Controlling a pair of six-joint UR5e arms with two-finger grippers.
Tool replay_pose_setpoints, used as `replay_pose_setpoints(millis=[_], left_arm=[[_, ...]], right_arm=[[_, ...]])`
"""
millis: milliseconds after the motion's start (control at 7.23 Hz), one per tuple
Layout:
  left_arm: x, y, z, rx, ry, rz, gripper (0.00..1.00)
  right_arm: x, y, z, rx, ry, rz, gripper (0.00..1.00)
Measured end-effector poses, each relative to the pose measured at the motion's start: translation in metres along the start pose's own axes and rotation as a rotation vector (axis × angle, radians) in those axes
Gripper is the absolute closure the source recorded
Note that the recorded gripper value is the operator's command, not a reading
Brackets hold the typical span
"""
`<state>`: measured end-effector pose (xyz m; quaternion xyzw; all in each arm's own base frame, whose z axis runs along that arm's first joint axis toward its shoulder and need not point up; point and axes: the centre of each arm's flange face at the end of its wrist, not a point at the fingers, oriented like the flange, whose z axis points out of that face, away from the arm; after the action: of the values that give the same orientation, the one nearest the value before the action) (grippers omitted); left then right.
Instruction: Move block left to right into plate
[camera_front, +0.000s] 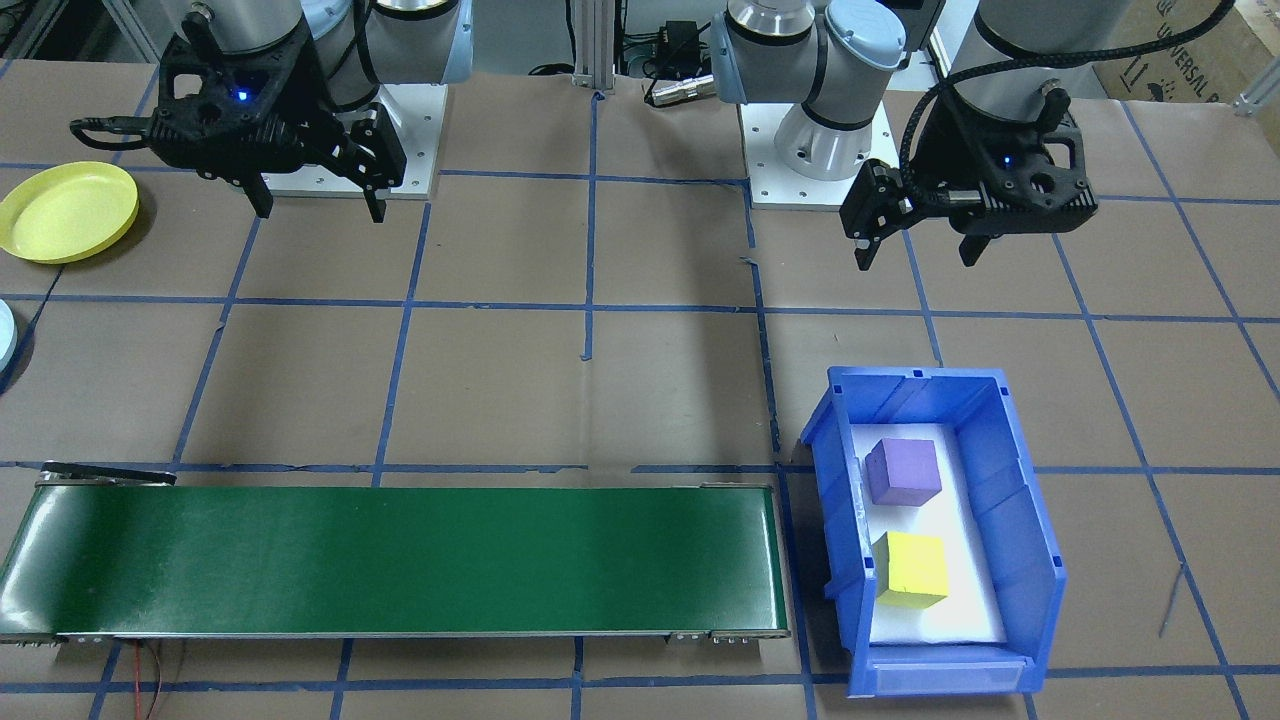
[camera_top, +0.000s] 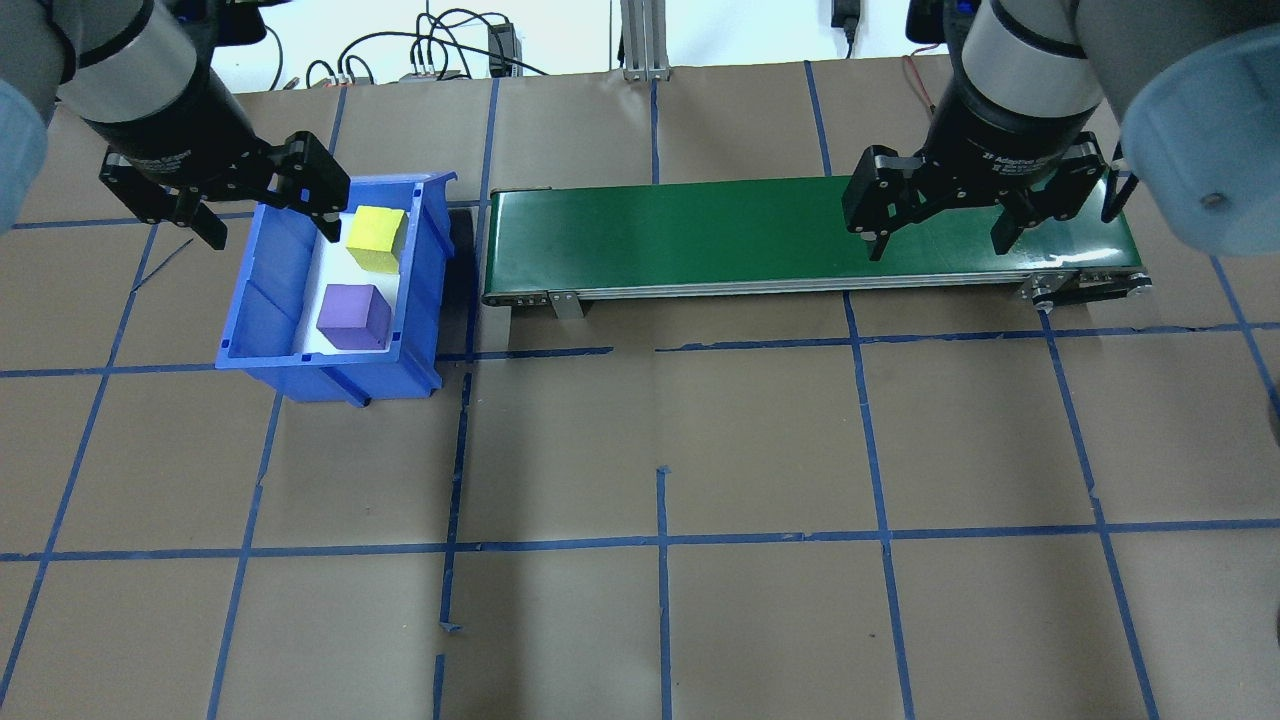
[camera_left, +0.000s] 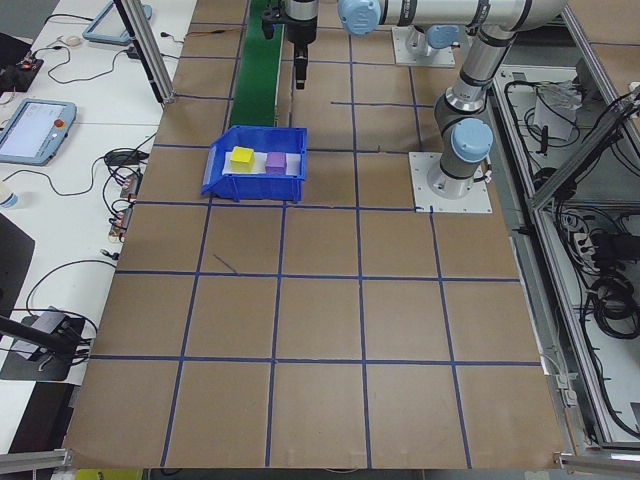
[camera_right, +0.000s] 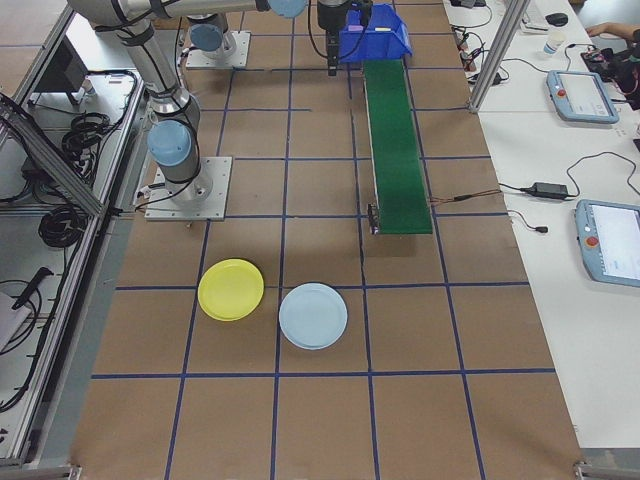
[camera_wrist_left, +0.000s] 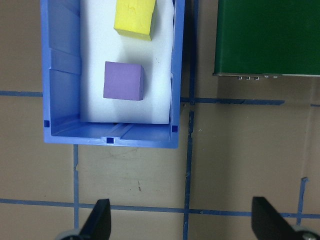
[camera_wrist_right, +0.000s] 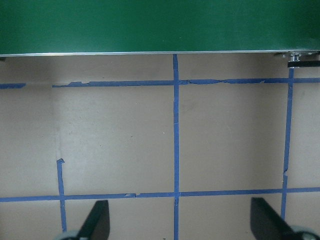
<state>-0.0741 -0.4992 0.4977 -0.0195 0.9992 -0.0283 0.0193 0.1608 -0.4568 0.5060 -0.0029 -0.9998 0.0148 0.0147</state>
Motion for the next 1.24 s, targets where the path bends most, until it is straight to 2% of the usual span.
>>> replay_pose_setpoints(millis=[277, 553, 968, 1245], left_arm=[[-0.039, -0.018, 0.021, -0.003, -0.003, 0.066, 0.0], [-0.052, -0.053, 0.067, -0.018, 0.008, 0.112, 0.0], [-0.054, -0.087, 0.159, -0.082, 0.056, 0.159, 0.0], [-0.052, -0.086, 0.199, -0.125, 0.071, 0.194, 0.0]], right_arm=[[0.0, 0.001, 0.001, -0.004, -0.008, 0.001, 0.0], [-0.001, 0.001, 0.001, -0.007, -0.009, 0.002, 0.0], [0.0, 0.001, 0.001, -0.007, -0.01, 0.003, 0.0], [0.001, 0.001, 0.0, -0.005, -0.011, 0.005, 0.0]])
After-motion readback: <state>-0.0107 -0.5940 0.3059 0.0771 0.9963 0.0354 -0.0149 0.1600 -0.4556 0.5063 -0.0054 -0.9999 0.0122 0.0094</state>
